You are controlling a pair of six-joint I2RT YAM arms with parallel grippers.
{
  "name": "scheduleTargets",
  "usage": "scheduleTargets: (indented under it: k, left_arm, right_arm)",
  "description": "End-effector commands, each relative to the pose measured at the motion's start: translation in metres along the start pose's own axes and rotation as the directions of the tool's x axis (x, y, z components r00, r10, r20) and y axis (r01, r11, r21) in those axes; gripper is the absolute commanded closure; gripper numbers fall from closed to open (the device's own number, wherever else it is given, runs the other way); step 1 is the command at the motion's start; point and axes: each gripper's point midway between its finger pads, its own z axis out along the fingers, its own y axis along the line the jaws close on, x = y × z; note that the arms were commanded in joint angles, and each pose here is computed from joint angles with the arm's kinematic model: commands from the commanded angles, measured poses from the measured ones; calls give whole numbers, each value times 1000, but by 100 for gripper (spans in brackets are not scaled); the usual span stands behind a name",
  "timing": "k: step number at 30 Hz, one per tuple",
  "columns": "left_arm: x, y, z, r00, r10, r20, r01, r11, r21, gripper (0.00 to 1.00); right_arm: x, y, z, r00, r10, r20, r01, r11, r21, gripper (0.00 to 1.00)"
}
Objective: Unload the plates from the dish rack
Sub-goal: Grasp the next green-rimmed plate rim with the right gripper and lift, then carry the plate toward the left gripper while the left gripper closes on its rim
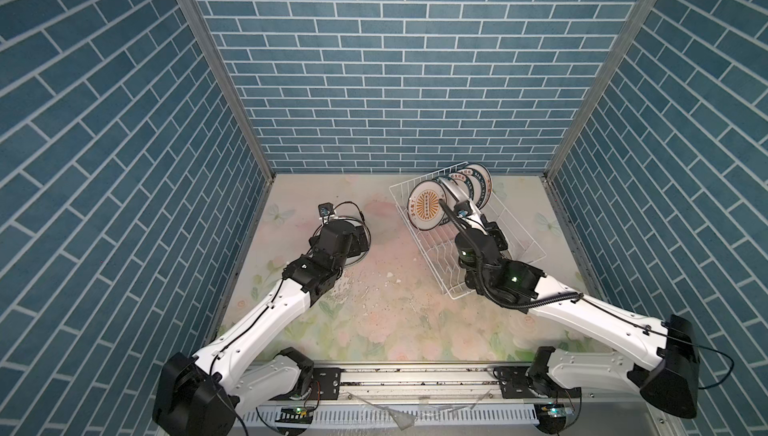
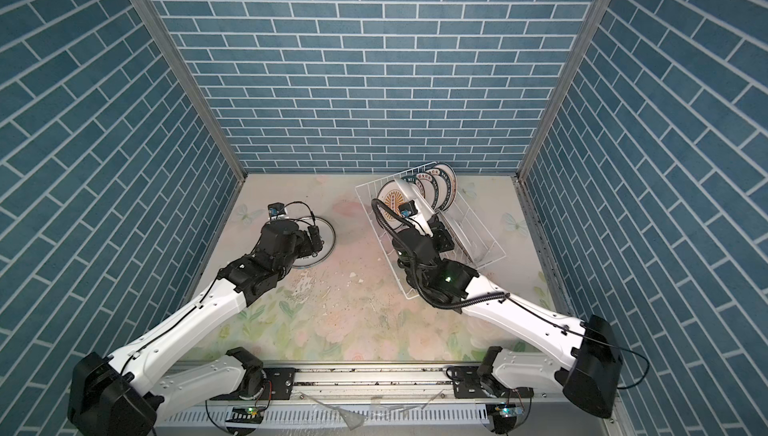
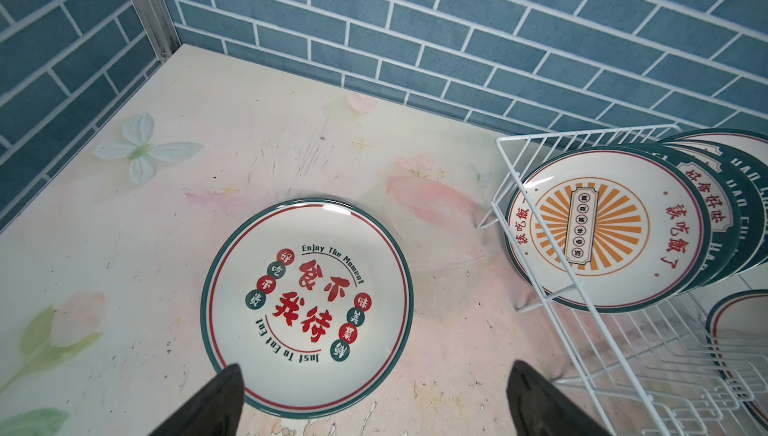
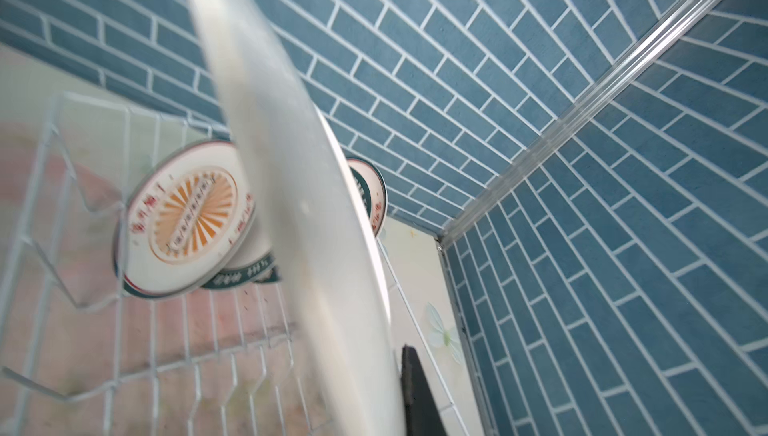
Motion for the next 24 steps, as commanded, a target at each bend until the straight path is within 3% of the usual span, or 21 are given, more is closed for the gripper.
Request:
scheduleTargets:
  k: [1, 5, 10, 15, 24]
  left_arm:
    - [0, 8, 1, 1000, 19, -18, -20, 999, -33, 1]
    - [4, 6, 2, 999, -18, -30, 19, 999, 26, 1]
    - [6, 9, 4, 997, -67, -50, 70, 995, 77, 1]
    - [6, 3, 3, 996, -75, -46, 80, 990, 118, 1]
    - [12, -25, 6, 994, -69, -84, 89, 961, 262, 1]
  right_arm:
    - [-20, 6, -7, 969, 232, 91, -219, 967, -130, 100]
    - [-16, 24, -12, 935, 351, 46, -327, 906, -269, 100]
    - [-1, 32, -3, 847, 517, -125, -521, 758, -392, 100]
    - [3, 55, 1, 799, 541, -264, -596, 648, -475, 100]
    - [-2, 103, -3, 654, 548, -521, -746, 355, -563, 100]
